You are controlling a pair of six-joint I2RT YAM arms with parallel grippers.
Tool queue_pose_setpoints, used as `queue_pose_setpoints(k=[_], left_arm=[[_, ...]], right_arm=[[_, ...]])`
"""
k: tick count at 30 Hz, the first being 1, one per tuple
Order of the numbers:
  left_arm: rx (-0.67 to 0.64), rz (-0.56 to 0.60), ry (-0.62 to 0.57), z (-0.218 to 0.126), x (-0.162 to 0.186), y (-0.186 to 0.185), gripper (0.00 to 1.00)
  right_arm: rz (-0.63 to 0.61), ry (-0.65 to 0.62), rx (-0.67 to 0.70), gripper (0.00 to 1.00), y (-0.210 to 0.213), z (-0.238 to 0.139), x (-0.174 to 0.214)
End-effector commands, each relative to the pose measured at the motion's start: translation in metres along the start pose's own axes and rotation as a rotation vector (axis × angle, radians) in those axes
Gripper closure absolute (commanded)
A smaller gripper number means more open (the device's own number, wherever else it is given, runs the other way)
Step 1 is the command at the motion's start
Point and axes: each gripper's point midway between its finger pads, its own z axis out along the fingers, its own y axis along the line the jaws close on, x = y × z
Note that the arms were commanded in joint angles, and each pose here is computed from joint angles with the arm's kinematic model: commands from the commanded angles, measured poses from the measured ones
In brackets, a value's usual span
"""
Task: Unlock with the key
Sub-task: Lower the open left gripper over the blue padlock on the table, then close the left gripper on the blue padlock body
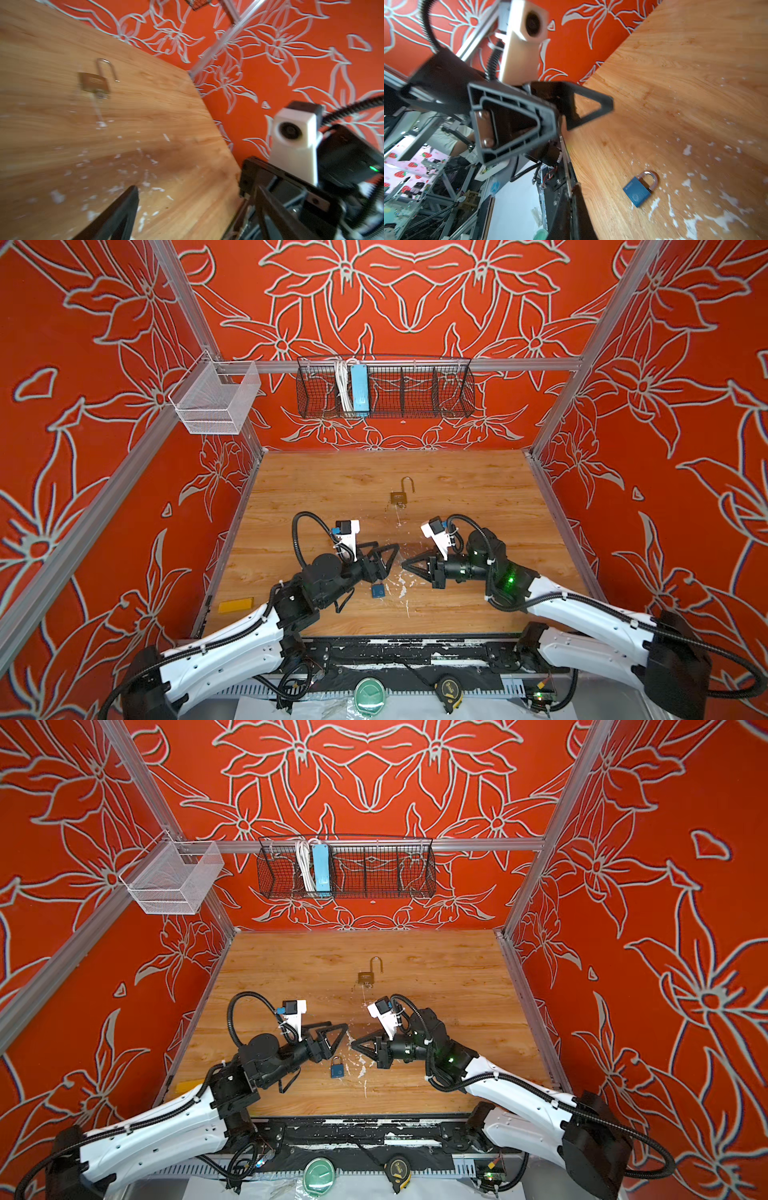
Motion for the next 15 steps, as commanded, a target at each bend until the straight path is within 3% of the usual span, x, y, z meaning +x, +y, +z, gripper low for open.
queue_pose_setpoints(k=[1, 4, 9, 12, 15], left_arm=[[-0.453, -0.057, 0.019, -0.032, 0.001, 0.08, 0.12], [-0.622, -0.112, 0.208, -0.042, 0.034, 0.105, 0.15], [-0.752, -0.159, 0.583, -0.029, 0.107, 0.118, 0.22], [-0.789, -0.165, 0.695, -0.017, 0.132, 0.123, 0.26], [-0.869, -0.129, 0.737, -0.012, 0.136, 0.127, 0.29]], right_arm=[[0.048, 0.069, 0.183, 1.0, -0.034, -0.009, 0.028], [0.101, 0.11, 0.287, 1.0, -0.058, -0.018, 0.051], [0.176, 0.227, 0.448, 1.0, -0.09, -0.032, 0.09], [0.206, 0.28, 0.481, 1.0, -0.097, -0.036, 0.106], [0.223, 0.28, 0.47, 1.0, -0.096, -0.037, 0.11]])
